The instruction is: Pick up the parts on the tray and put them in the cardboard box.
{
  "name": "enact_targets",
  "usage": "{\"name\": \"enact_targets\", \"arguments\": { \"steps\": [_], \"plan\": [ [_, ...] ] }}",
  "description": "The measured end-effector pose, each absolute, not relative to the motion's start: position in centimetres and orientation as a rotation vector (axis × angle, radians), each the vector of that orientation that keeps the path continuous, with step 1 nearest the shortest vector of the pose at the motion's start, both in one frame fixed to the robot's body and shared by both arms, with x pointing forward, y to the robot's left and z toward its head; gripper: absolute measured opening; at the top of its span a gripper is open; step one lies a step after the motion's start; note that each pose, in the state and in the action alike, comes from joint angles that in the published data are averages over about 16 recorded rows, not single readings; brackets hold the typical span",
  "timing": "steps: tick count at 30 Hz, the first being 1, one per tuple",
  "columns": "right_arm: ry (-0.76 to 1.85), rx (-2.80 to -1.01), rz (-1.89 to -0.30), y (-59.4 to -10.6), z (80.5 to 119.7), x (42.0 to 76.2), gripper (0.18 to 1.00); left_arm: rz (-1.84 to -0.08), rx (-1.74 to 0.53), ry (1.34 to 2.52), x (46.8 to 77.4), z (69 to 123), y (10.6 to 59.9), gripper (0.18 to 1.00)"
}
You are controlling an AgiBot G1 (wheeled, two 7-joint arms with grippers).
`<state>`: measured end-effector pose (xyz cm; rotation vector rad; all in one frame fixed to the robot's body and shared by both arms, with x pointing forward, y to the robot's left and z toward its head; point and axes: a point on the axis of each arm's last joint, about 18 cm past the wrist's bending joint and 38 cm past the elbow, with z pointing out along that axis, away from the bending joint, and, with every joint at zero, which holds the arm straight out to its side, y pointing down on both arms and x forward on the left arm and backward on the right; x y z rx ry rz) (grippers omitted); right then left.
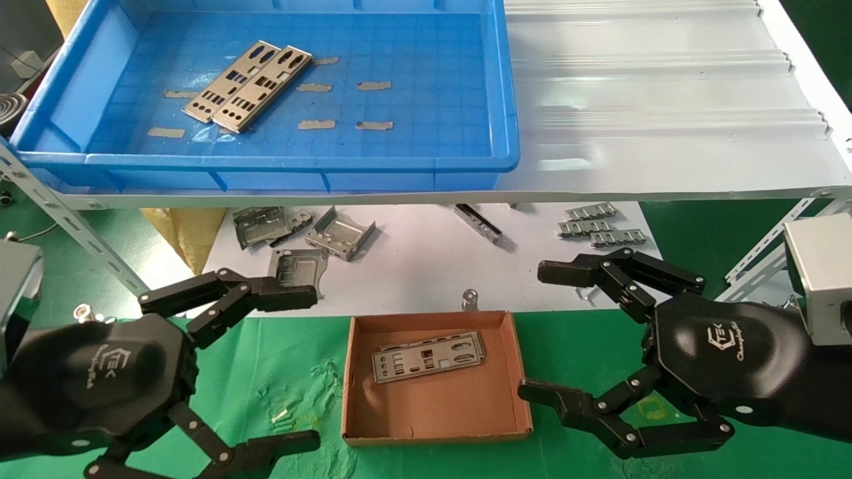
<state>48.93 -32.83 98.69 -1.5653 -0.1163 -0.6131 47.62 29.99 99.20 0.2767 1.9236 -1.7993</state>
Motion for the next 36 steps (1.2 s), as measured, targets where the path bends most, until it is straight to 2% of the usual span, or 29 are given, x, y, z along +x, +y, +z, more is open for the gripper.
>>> {"name": "enact_targets", "arguments": {
  "steps": [36],
  "plan": [
    [-0.116,-1.565,-0.613,-32.83,98.69,48.93,1.000,-1.799,0.277,1.924,47.62,99.20,29.99,1.001]
  ]
}}
